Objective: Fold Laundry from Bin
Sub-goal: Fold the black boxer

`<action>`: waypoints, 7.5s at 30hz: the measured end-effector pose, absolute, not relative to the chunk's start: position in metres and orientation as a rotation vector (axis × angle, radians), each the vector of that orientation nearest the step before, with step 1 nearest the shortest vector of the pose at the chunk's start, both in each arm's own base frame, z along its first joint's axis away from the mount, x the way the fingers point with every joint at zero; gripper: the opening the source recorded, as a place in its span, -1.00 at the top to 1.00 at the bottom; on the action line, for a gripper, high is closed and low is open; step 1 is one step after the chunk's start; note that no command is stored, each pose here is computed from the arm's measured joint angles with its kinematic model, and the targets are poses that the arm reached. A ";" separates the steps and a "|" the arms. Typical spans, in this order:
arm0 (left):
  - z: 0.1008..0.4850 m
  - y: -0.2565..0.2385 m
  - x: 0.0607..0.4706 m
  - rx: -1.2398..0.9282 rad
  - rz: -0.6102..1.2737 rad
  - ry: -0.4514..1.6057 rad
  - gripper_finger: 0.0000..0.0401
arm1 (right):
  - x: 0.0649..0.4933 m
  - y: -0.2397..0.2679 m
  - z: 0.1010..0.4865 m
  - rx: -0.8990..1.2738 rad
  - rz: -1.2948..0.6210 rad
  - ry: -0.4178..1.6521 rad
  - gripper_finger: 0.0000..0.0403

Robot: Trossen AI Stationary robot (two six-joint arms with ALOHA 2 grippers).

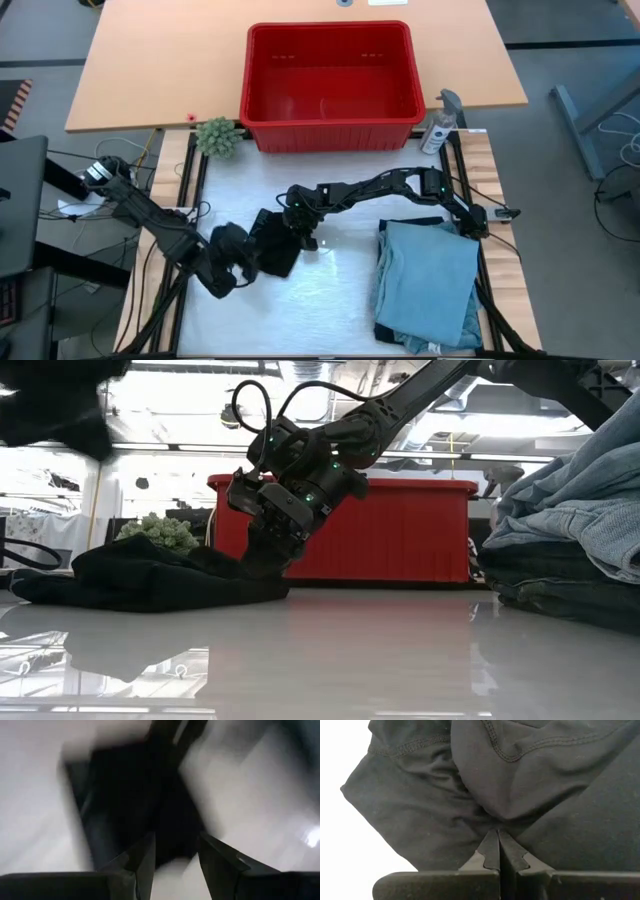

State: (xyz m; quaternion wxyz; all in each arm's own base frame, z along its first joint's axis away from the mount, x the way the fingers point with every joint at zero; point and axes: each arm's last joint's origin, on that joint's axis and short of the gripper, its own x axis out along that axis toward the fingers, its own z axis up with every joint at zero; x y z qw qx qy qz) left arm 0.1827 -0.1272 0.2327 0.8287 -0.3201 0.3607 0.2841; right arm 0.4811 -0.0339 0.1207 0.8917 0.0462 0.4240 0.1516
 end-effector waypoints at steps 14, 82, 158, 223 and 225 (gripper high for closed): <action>0.171 -0.115 0.234 -0.329 0.845 0.681 0.46 | 0.481 -0.034 0.121 0.115 0.306 0.881 0.92; 0.130 -0.027 0.204 -0.672 0.529 0.575 0.42 | 0.485 -0.034 0.123 0.135 0.287 0.839 0.91; 0.139 -0.109 0.238 -0.099 0.428 0.762 0.61 | 0.477 -0.058 0.176 0.241 0.187 0.750 0.81; 0.135 -0.117 0.220 -0.187 0.554 0.758 0.61 | 0.483 0.043 0.153 -0.777 0.479 0.690 -0.40; 0.135 -0.117 0.220 -0.195 0.555 0.754 0.61 | 0.484 0.047 0.151 -0.801 0.501 0.667 -0.40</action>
